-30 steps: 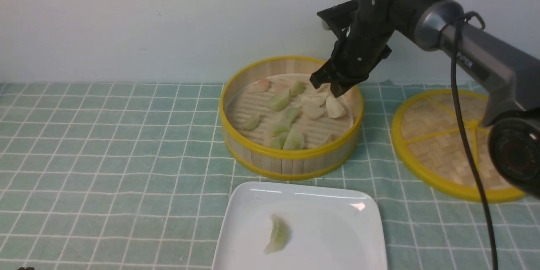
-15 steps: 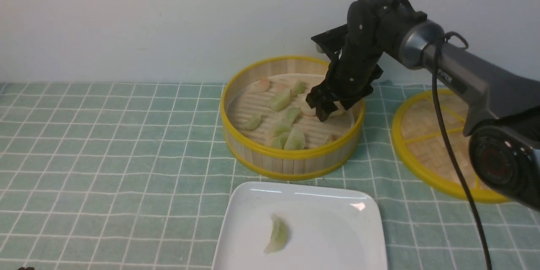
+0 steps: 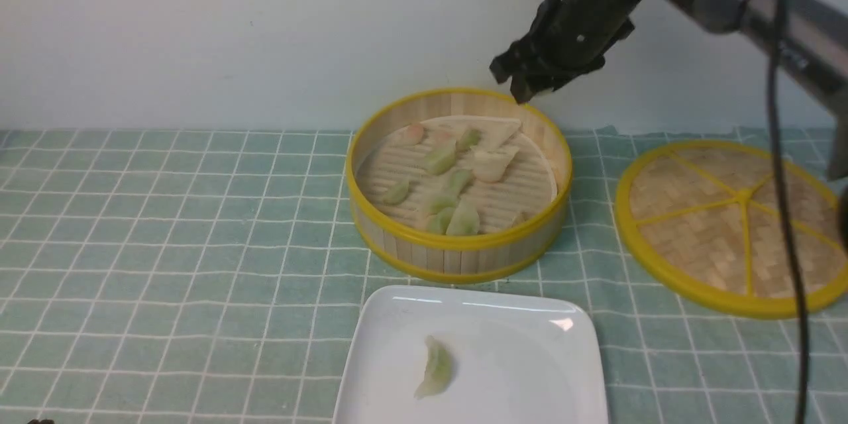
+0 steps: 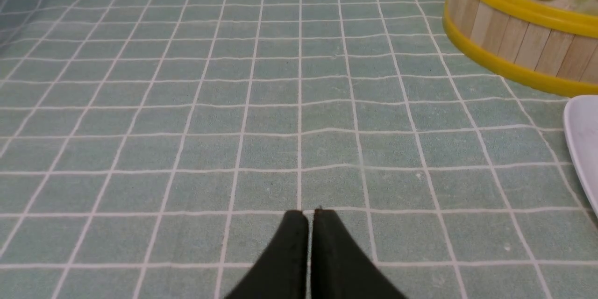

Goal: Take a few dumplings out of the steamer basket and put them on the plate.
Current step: Use the right arm to grab a dumpling from inside the steamer, then use the right arm to put the dumpling into the plate

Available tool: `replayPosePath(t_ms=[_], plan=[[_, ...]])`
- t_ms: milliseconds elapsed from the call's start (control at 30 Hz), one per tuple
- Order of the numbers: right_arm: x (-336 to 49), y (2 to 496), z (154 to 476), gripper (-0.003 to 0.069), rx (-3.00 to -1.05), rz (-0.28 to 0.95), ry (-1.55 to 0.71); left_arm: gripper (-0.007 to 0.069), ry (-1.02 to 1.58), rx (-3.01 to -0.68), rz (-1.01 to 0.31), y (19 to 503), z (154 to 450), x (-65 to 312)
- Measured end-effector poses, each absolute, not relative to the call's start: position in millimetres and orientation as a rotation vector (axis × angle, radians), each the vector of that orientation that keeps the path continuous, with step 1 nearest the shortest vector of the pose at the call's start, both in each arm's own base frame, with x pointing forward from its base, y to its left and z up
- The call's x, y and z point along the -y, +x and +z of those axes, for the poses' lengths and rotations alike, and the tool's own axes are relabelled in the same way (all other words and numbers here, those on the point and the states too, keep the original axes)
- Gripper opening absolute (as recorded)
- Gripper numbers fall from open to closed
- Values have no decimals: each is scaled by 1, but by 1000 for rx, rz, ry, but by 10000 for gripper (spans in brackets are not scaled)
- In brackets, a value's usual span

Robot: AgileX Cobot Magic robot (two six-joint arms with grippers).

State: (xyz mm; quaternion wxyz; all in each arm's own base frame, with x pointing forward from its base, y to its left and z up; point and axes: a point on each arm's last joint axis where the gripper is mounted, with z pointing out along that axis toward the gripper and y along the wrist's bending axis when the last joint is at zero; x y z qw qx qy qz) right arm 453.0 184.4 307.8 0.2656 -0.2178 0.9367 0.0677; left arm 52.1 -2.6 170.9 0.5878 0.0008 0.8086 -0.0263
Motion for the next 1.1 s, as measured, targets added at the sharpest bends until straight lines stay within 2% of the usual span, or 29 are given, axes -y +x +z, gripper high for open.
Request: replayPosePath(t_ms=[100,167,300,467,567,733,833,967,1000,1067,1100], plan=[[-173,411,341,301,-2531,257,-606,-6,2,-1884,-61,52,171,3],[-169,393,335,301,-2579,286,-627,-6,2,-1884,-61,52,171,3],[-166,341,299,301,-2752,372,-709,-6,2,-1884,-61,52,171,3],[-182,294,243,301,-2914,376,-852,-6,2,-1884,-61,52,171,3],[-196,280,211,301,-2883,332,-939,-6,2,-1884,-61,52,171,3],[-214,282,181,304,-2845,321,-974,-6,2,-1884,-61,52,171,3],[-218,286,169,364,-2837,319,-959,-6,2,-1884,-61,52,171,3],[-220,289,176,459,-2821,314,-971,-6,2,-1884,-61,52,171,3],[-221,292,186,491,-2803,306,-987,-6,2,-1884,-61,52,171,3],[-222,297,199,505,-2759,281,-1008,-6,2,-1884,-61,52,171,3],[-224,305,220,515,-2686,247,-1017,-6,2,-1884,-61,52,171,3]])
